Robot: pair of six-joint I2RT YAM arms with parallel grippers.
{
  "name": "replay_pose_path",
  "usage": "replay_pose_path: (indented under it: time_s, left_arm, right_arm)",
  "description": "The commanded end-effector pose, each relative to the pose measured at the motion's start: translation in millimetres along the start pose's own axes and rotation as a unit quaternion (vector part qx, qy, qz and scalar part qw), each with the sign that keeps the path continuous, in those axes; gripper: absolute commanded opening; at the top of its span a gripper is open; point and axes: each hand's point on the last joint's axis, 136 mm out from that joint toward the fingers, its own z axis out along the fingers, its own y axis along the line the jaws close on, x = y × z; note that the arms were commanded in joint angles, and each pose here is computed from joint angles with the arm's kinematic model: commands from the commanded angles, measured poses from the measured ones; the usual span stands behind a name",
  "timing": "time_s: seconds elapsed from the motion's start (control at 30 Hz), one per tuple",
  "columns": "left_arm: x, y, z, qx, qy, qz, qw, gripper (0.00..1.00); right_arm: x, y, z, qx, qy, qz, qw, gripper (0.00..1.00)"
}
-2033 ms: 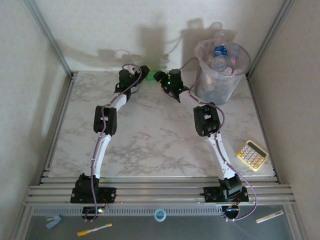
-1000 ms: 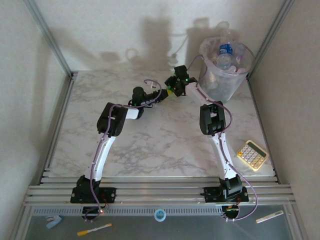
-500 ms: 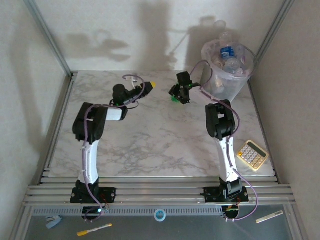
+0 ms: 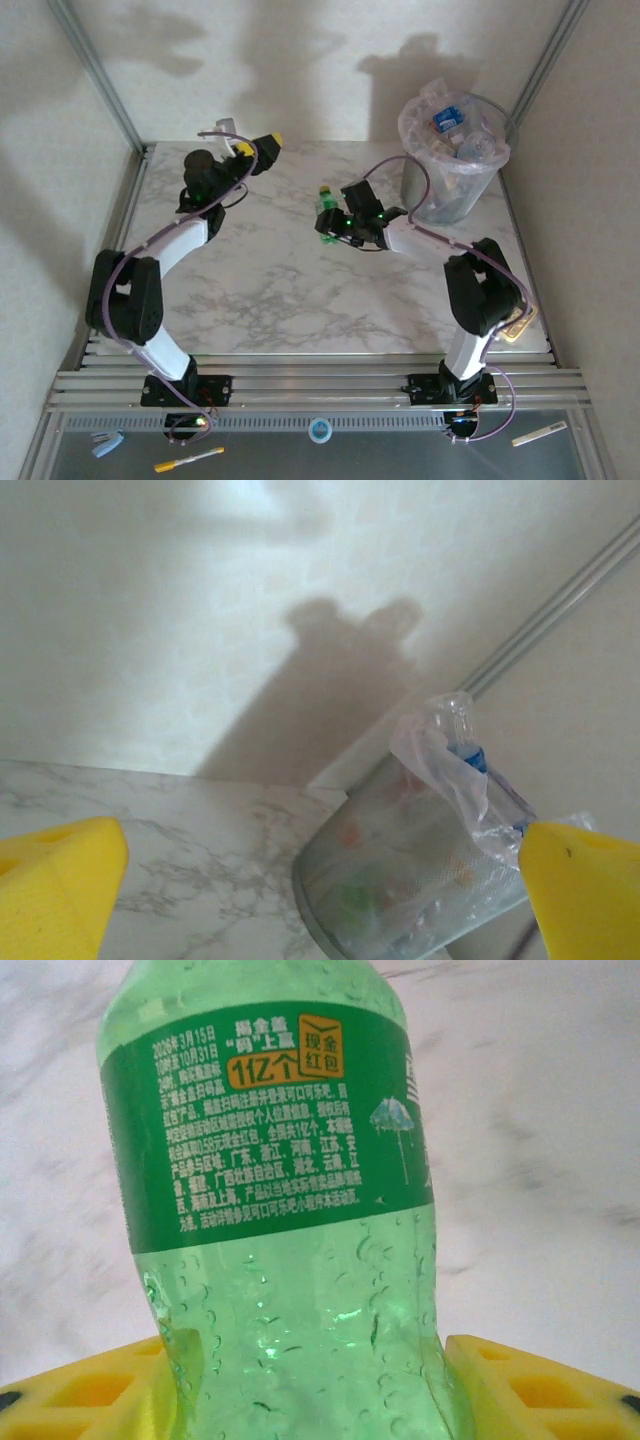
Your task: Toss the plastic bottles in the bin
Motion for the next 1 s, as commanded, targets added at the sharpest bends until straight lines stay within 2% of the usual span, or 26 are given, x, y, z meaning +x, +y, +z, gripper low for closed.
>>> replay_pose_path:
  time_s: [0.0, 0.1, 0.27, 0.37, 0.47, 0.53, 0.67, 0.73, 0.8, 0.87, 0.97]
  left_arm:
    - [-22.2, 8.6, -14.0, -0.051, -0.017, 0.029, 0.998, 1.0]
    - [-31.7, 5.5, -27.8, -0.075, -0.03, 0.041, 0.996, 1.0]
    - [-40.2, -6.9, -49.5, -0.084, -0.046, 0.053, 0.994, 1.0]
    - [-44.6, -14.3, -61.7, -0.087, -0.055, 0.059, 0.993, 1.0]
    - [-47.3, -19.3, -70.9, -0.095, -0.055, 0.07, 0.992, 1.0]
    - [-48.3, -24.2, -76.1, -0.095, -0.053, 0.075, 0.991, 1.0]
    - [-48.5, -30.9, -84.7, -0.095, -0.054, 0.081, 0.991, 1.0]
    - [-48.4, -32.2, -88.5, -0.096, -0.057, 0.082, 0.99, 1.0]
    - [-46.8, -31.5, -90.5, -0.097, -0.056, 0.081, 0.99, 1.0]
    - [-45.1, -31.3, -91.1, -0.096, -0.054, 0.08, 0.991, 1.0]
    - [-42.8, -31.6, -90.9, -0.094, -0.05, 0.078, 0.991, 1.0]
  right_arm:
    - [9.9, 45.1, -30.8, -0.096, 0.018, -0.071, 0.993, 0.4]
    - [22.4, 83.0, -66.4, -0.133, 0.025, -0.155, 0.979, 0.4]
    - [9.7, 123.5, -139.5, -0.146, -0.024, -0.254, 0.956, 0.41]
    - [-13.0, 134.5, -193.2, -0.118, -0.096, -0.306, 0.94, 0.41]
    - [-47.0, 132.9, -257.2, -0.046, -0.207, -0.36, 0.909, 0.41]
    - [-75.1, 124.3, -307.9, 0.025, -0.307, -0.377, 0.874, 0.41]
    - [-102.4, 115.6, -398.6, 0.102, -0.472, -0.38, 0.789, 0.39]
    - [-106.4, 111.0, -431.7, 0.127, -0.528, -0.375, 0.752, 0.37]
    - [-111.4, 106.0, -444.8, 0.157, -0.542, -0.38, 0.733, 0.37]
    - [-119.0, 98.7, -440.3, 0.182, -0.525, -0.384, 0.737, 0.38]
    - [-130.7, 84.1, -418.5, 0.202, -0.474, -0.388, 0.764, 0.39]
